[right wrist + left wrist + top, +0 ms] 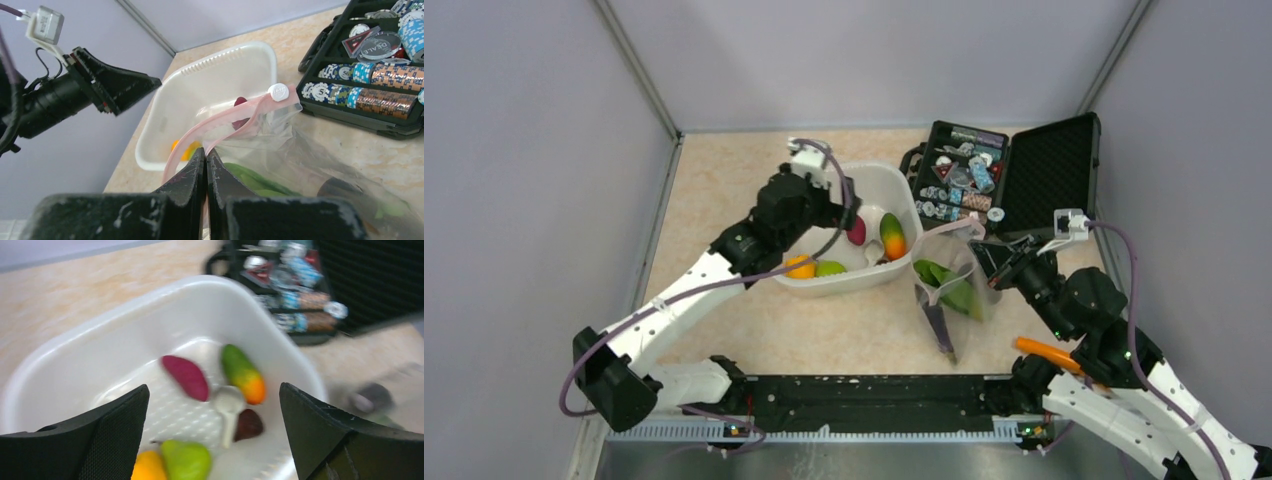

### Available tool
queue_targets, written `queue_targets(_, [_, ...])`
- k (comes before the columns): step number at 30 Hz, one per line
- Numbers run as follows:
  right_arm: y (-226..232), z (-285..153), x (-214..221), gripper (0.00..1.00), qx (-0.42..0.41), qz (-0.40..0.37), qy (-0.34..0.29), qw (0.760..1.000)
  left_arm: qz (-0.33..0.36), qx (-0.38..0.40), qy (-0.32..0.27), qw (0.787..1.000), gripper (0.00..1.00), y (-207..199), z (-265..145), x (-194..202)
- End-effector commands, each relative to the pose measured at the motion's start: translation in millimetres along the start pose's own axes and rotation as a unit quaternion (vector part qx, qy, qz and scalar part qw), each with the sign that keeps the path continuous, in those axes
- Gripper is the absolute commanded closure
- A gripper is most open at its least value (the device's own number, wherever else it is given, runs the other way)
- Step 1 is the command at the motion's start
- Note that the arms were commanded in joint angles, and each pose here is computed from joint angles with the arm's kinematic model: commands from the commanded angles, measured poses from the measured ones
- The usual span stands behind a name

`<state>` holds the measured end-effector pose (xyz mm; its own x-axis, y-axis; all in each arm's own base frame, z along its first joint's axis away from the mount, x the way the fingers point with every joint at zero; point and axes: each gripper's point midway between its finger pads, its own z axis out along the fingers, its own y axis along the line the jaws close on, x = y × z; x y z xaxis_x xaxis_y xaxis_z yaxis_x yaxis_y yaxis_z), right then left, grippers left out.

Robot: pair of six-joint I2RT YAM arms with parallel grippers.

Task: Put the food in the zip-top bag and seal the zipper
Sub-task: Adjust the zipper food storage bag at the center of the board, then pick up the fake fruit from the bin.

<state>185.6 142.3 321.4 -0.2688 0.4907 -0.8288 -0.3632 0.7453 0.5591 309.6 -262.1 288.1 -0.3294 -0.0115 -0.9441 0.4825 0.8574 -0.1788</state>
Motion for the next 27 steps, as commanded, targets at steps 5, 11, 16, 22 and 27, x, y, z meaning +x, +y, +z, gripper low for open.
queue_targets(5, [6.2,-2.0,-18.5,1.00,-0.012,0.004,-0.037,0.999,-0.094,-0.219,0.021,0.971,0.01,160.8,-33.0,19.8])
queue_targets(11, [4.1,-2.4,-18.5,1.00,-0.007,0.003,-0.037,0.999,-0.138,-0.239,0.078,0.958,0.01,192.3,-29.0,53.8])
queue_targets(16, [3.1,-4.8,-20.5,1.00,-0.005,0.005,-0.041,0.999,-0.157,-0.269,0.097,0.945,0.01,209.9,-32.6,71.0])
queue_targets(22, [1.4,-5.3,-21.9,1.00,-0.001,0.003,-0.044,0.999,-0.137,-0.156,0.055,0.977,0.01,170.8,-34.5,35.4])
queue_targets(27, [3.1,-1.1,-18.0,1.00,-0.004,0.004,-0.039,0.999,-0.121,-0.011,0.111,0.986,0.01,117.4,-24.7,38.9])
